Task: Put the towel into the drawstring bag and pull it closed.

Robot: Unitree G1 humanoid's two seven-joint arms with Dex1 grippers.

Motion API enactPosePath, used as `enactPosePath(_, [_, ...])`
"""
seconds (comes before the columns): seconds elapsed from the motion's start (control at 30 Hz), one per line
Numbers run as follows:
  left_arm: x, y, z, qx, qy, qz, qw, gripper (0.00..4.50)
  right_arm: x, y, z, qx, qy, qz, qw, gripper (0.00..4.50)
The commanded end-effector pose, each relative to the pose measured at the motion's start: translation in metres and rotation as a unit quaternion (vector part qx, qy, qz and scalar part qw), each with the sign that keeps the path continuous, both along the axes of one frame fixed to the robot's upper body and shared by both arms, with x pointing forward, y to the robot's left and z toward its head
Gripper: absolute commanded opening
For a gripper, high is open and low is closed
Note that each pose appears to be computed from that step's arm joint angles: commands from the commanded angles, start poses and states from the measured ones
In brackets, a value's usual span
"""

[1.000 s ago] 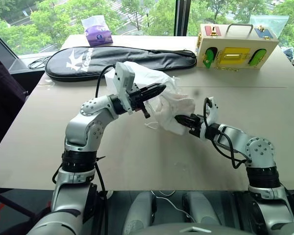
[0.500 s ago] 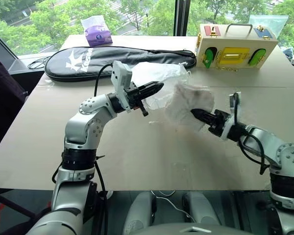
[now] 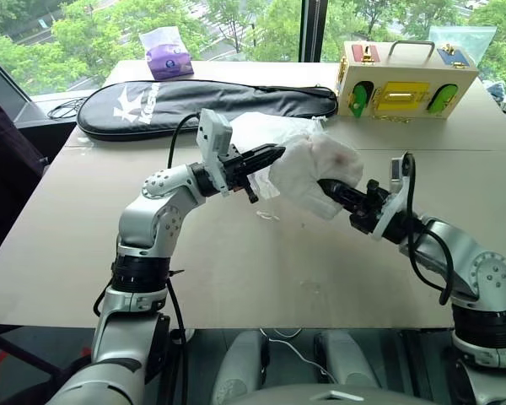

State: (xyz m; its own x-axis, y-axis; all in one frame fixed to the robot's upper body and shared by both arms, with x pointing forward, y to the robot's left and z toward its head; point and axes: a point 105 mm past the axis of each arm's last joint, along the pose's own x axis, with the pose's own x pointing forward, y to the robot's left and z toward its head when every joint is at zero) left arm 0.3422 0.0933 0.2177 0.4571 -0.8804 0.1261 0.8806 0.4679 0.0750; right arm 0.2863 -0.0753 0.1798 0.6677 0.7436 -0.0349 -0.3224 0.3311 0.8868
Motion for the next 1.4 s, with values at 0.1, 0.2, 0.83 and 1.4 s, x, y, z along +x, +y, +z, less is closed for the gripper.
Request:
enactPosePath(0.1, [-0.008,-0.002,0.012,-0.009,-0.027,-0.013,1.000,0.00,0.001,-0.001,-0.001,0.002,0.016,-0.002,1.000,0.06])
enactPosePath(0.2, [-0.007,-0.002,0.012,-0.010,-0.028,-0.012,0.999,0.00,0.003,-0.003,-0.006,-0.002,0.024,-0.004,1.000,0.06])
enactPosePath(0.83, [-0.028,-0.025,0.008,-0.020,0.033,-0.079,0.996,0.00,0.038,0.046,0.019,0.077,-0.079,-0.005,0.994,0.06])
enactPosePath(1.4, [-0.027,-0.029,0.024,-0.068,0.076,-0.092,0.991,0.00,0.045,0.074,0.002,0.084,-0.272,0.068,0.956,0.06])
